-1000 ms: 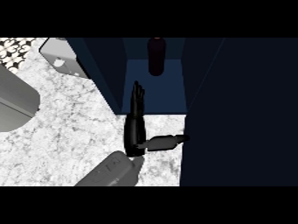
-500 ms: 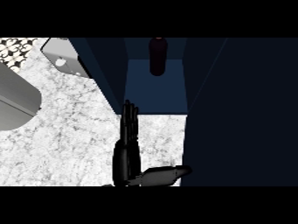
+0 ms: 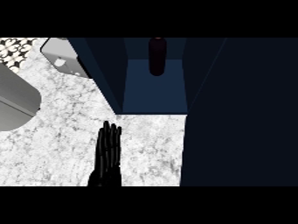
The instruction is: Pick up the wine, place it into the cabinet and close the cabinet
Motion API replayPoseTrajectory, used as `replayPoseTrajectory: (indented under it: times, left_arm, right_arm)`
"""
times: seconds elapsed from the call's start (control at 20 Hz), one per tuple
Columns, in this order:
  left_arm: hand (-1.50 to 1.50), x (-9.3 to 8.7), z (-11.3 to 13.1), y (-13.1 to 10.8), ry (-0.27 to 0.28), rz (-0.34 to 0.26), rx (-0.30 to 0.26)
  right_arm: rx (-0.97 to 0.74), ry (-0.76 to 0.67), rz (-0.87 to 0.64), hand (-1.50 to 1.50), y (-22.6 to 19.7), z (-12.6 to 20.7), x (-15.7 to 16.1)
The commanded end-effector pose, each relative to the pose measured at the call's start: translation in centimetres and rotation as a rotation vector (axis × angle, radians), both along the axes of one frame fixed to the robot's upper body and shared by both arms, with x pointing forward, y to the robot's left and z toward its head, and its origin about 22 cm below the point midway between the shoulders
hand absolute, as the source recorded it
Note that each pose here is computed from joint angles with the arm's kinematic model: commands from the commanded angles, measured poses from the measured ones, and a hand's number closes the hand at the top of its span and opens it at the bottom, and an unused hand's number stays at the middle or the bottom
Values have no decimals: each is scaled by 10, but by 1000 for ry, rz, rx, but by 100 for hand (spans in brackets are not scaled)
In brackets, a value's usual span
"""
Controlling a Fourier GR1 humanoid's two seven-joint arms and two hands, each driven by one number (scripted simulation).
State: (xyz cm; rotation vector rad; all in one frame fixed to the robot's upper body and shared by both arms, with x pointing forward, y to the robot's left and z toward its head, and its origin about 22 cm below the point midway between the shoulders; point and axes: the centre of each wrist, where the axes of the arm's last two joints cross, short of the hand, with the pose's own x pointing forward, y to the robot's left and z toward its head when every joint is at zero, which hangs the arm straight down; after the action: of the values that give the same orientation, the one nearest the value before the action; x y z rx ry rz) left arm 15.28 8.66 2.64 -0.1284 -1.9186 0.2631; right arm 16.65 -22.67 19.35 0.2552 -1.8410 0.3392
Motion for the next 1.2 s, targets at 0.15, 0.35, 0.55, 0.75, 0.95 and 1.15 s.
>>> replayPoseTrajectory:
  times: [0.15,0.35,0.55,0.75,0.95,1.15]
  left_arm:
    - [-150,-30,-3,37,-13,-59,7]
    - [-150,-38,18,65,-18,-124,23]
    - [-150,-28,27,70,-35,-85,26]
    - [-150,-46,27,91,-22,-81,39]
    - [-150,-45,38,112,-56,-46,28]
    - [-150,-47,45,134,-62,-36,26]
  right_arm:
    - [-8,21,152,150,-10,8,-22]
    - [-34,-8,171,150,3,7,-30]
    - [-30,17,230,150,8,1,-32]
    - [46,154,327,150,18,-9,-36]
    - [48,188,343,150,26,-9,-44]
    - [-7,158,458,150,42,-9,-43]
